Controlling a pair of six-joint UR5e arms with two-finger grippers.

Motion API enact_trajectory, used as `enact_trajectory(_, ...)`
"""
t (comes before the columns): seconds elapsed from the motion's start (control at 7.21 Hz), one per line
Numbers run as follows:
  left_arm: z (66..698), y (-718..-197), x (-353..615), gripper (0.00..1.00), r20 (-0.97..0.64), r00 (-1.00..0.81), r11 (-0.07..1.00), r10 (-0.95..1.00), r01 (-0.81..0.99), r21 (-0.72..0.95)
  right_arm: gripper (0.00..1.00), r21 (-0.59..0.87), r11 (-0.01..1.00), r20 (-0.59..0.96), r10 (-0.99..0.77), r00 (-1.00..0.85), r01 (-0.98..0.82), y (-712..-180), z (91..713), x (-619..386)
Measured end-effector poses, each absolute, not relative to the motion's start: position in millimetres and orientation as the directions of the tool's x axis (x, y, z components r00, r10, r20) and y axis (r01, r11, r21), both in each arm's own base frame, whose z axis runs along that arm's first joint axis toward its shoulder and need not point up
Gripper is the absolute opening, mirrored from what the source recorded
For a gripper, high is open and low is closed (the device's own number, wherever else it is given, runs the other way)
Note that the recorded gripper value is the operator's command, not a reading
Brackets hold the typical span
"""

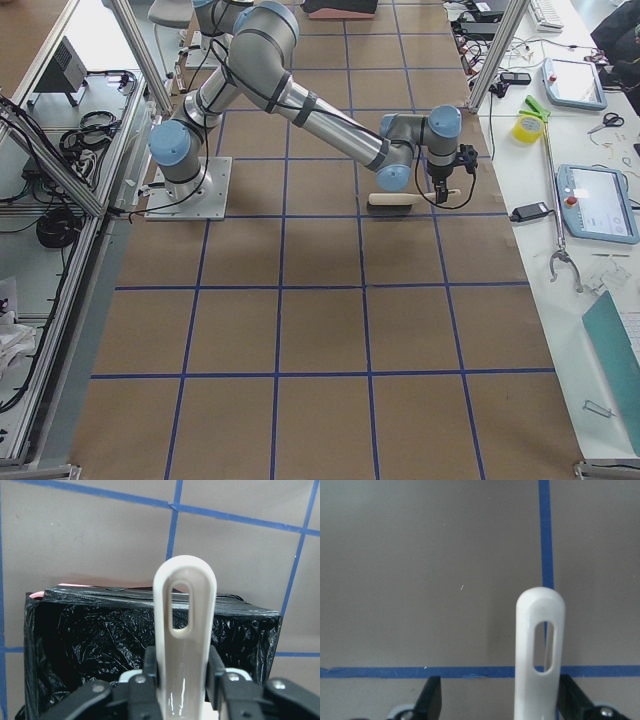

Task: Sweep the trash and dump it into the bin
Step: 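Hold the dustpan over the black trash bag with the left gripper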

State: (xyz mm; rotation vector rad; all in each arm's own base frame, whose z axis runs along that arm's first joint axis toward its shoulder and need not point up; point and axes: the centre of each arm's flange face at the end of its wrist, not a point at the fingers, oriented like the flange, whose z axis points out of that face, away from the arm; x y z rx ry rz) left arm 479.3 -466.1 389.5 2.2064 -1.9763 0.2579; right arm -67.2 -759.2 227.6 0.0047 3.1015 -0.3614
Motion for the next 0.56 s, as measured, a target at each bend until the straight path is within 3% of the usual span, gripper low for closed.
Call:
enact_trajectory(0.28, 384.4, -467.5, 500.0, 0.00, 0.232, 0.007, -0.031, -0.973, -0.995, -0.097, 0.99, -0.230, 0.973, -0.018, 0.001, -1.000, 0.005, -758.5, 228.6, -67.3)
enact_trajectory(0.56, 381.8, -470.7, 511.9, 0.00, 0.226, -0.111, 0.061, -0.968, -0.975, -0.214, 0.99, -0.224, 0.975, -0.015, 0.002, -1.000, 0.005, -755.0, 239.5, -68.0)
